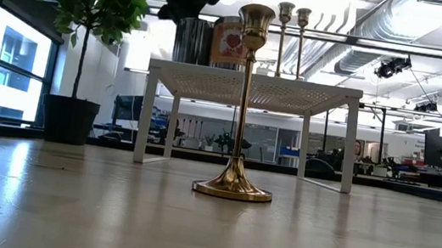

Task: Pick & Place candle stick holders
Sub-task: Put the brown scented candle on the shelf

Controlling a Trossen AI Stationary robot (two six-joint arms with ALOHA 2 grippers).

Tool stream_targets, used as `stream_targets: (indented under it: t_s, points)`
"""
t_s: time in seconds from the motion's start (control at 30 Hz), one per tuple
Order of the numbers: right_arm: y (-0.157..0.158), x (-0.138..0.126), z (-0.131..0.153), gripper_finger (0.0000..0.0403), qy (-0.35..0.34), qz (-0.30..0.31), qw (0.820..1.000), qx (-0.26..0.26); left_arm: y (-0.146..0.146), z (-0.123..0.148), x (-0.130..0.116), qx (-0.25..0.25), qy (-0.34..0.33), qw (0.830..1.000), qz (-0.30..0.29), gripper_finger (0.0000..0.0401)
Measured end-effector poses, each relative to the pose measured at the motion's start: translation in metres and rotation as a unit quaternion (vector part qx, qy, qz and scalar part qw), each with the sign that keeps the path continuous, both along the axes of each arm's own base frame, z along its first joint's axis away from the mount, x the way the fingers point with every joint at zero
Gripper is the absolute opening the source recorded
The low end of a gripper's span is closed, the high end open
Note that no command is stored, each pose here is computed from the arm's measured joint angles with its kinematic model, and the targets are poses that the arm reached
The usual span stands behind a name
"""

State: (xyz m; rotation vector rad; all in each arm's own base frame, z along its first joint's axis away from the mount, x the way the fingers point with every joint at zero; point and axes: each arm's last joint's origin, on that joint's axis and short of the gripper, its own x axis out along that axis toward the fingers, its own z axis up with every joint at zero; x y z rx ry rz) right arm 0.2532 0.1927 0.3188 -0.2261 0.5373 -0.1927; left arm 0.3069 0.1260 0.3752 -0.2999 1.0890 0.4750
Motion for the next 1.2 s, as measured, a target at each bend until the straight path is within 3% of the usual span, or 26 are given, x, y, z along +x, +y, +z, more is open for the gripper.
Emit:
stream_targets:
  t_s: [0.6,0.83,0.9,1.0,1.2]
  points:
    - [-0.0003,-0.0008,-0.0015,0.0129,0.010,0.005,1.000,0.000,0.0007,0.0004,-0.0001,0.009,0.001,1.000,0.009,0.0013]
    - [-0.0001,-0.0009,-0.0016,0.0129,0.011,0.006,1.000,0.004,0.0005,0.0006,-0.0002,-0.007,-0.009,0.999,0.042,0.0013]
    - [-0.0001,-0.0010,-0.0016,0.0129,0.011,0.005,1.000,0.005,0.0010,0.0005,-0.0006,-0.020,-0.017,0.996,0.083,0.0013]
    - [-0.0006,-0.0014,-0.0022,0.0129,0.013,0.000,1.000,0.010,0.0024,0.0002,-0.0034,0.009,-0.001,0.993,0.121,0.0013]
    - [-0.0006,-0.0017,-0.0026,0.0129,0.014,-0.002,1.000,0.017,-0.0007,-0.0005,-0.0048,0.019,0.016,0.993,0.113,0.0013]
